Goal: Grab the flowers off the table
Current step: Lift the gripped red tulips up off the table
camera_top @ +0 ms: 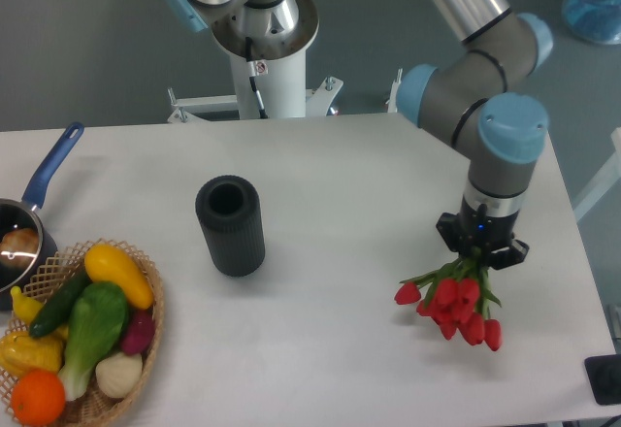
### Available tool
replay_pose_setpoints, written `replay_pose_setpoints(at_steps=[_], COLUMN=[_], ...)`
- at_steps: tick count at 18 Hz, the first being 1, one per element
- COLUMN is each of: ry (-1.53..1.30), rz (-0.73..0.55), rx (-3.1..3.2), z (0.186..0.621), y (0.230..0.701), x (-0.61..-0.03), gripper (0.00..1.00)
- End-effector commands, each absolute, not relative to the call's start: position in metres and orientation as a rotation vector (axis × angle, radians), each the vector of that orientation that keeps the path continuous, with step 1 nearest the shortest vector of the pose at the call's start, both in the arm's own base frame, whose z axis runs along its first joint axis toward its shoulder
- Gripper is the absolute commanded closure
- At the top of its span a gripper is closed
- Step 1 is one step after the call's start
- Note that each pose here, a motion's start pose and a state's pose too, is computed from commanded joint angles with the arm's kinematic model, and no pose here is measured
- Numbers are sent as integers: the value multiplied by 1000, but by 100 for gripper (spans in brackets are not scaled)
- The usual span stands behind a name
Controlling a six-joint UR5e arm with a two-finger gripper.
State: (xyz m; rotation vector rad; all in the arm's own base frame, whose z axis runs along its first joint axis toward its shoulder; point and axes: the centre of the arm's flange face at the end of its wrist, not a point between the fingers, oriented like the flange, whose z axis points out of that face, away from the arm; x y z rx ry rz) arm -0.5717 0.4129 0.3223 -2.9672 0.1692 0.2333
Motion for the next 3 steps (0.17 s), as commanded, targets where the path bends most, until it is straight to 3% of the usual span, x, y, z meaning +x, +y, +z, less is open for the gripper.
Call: replay_pose_setpoints(at_steps=[3], ry=[163], rz=[246], rx=[-2962], z=[331], y=[411], x=[-576], gripper=[100])
